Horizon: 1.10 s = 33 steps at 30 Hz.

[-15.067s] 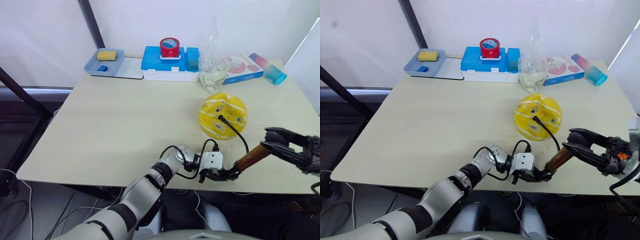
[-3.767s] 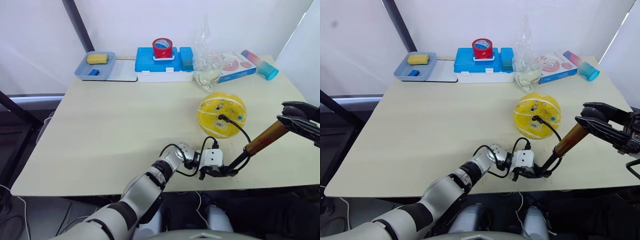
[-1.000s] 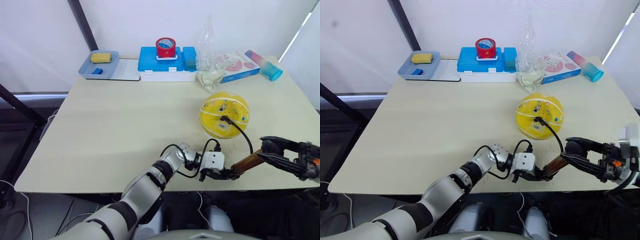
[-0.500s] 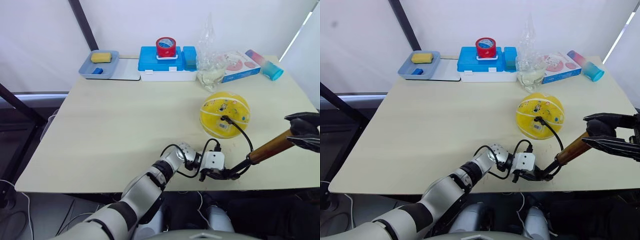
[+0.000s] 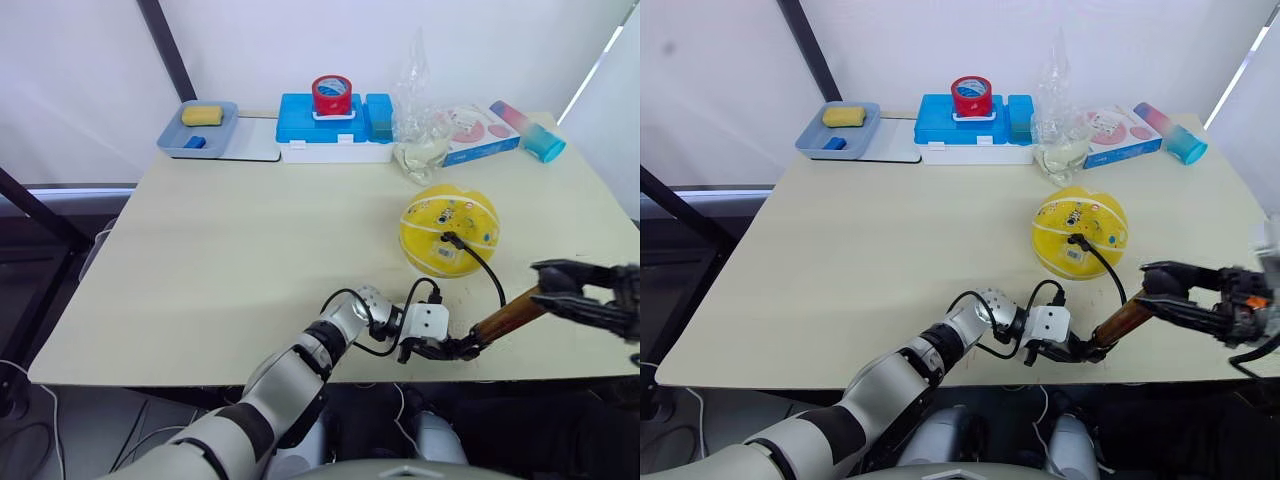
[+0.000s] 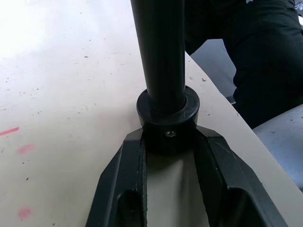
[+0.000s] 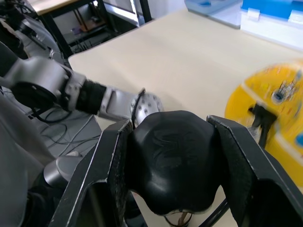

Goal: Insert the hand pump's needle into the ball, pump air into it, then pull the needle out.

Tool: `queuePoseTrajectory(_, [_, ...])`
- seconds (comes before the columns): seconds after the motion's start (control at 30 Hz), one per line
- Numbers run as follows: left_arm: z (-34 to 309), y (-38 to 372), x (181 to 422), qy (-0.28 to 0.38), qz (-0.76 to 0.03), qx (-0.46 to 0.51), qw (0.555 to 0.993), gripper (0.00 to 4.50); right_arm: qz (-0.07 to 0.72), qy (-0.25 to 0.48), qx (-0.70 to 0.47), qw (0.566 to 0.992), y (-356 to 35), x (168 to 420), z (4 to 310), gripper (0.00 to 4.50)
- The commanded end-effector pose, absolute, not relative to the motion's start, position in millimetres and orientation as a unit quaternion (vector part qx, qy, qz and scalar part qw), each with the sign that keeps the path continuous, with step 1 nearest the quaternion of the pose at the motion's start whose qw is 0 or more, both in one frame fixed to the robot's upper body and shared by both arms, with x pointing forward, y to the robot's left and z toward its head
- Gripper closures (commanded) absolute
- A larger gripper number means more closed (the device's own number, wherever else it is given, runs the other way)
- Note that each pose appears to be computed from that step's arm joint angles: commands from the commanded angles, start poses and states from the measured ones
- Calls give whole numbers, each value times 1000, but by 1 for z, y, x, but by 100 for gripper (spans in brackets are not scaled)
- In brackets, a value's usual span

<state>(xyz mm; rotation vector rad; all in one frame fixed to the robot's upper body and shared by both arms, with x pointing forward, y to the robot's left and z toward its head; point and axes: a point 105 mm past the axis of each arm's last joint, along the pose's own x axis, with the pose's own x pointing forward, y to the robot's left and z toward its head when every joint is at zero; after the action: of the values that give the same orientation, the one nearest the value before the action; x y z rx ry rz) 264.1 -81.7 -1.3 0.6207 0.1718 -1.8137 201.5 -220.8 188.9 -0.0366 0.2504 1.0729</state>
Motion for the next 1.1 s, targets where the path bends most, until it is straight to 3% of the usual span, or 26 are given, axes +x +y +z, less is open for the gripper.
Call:
queuePoseTrajectory(0.03, [-22,-92,236,109,-799,260,531,357,492,166,-24,854,-218,202,147,250])
queuePoseTrajectory(0.13, [-22,-92,235,109,-799,260,531,357,497,162,-23,852,-216,199,141,250])
queuePoseTrajectory(0.23, [-21,-92,236,109,-799,260,531,357,499,137,-23,855,-218,200,155,250])
queuePoseTrajectory(0.53, [-21,-92,236,109,-798,260,532,357,471,55,-57,879,-239,204,235,250])
queuePoseTrajectory(0.87, [-21,-93,236,108,-798,259,533,357,465,39,-61,882,-248,187,306,250])
queuePoseTrajectory(0.97, [-21,-93,236,107,-798,258,534,357,468,41,-53,881,-246,187,310,250])
queuePoseTrajectory(1.1, [-21,-94,235,107,-798,257,534,357,475,90,-46,874,-240,190,277,250])
